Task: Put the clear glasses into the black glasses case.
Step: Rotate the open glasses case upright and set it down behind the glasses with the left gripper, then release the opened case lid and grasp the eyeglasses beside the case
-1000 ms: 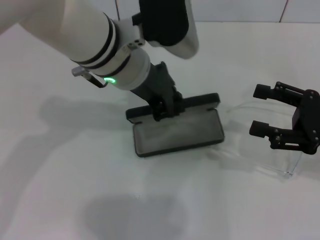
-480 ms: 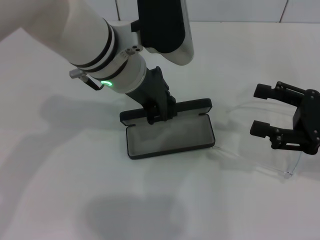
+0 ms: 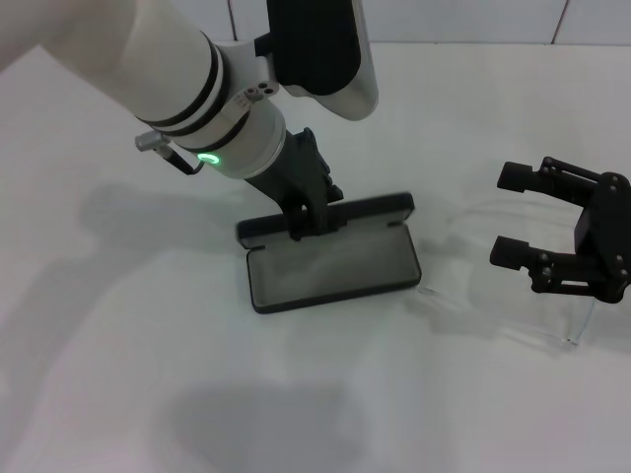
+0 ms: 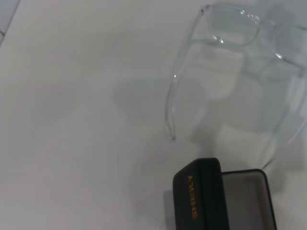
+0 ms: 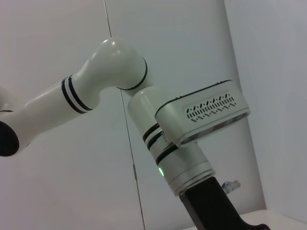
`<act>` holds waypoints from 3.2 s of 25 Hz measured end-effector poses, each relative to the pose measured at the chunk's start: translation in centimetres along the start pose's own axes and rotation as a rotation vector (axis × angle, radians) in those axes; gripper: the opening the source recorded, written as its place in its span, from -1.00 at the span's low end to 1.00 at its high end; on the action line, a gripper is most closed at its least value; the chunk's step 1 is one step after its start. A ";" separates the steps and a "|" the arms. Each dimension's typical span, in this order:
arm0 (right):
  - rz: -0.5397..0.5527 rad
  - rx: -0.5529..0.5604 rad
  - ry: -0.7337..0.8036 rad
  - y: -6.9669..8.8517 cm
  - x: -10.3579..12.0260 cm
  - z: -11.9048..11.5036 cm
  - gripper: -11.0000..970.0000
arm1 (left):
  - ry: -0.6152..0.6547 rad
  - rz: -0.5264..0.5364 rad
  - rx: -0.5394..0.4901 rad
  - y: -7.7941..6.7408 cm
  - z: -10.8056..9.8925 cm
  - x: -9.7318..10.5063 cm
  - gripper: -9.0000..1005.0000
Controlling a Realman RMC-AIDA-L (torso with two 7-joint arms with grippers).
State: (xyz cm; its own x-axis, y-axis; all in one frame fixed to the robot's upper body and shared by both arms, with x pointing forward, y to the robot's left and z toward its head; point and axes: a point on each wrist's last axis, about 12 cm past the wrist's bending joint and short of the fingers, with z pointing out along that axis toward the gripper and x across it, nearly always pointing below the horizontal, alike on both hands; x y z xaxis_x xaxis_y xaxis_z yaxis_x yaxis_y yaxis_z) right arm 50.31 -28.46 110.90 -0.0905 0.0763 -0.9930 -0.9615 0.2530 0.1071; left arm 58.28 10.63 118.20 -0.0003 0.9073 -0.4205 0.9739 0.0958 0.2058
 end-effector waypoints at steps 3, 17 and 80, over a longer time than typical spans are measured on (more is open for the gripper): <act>-0.002 -0.001 0.000 0.0 0.0 0.0 0.75 | -0.001 -0.002 -0.005 0.1 0.0 0.0 -0.50; -0.006 0.014 -0.003 -0.1 -0.1 -0.1 0.75 | -0.253 -0.153 0.055 1.0 -2.7 0.5 0.05; 0.706 0.606 1.153 -8.3 -15.9 1.2 0.70 | -1.294 -0.359 -0.174 -9.0 -3.3 18.7 0.72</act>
State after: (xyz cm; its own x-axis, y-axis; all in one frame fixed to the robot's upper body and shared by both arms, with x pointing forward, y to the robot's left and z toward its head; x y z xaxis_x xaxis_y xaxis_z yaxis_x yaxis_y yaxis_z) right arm 60.04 -30.61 125.88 -0.9120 -0.3646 -0.1881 -0.4062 0.8669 0.2890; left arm 48.77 28.07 111.43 0.0594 -0.2022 -0.9775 0.9242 0.3812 -0.0227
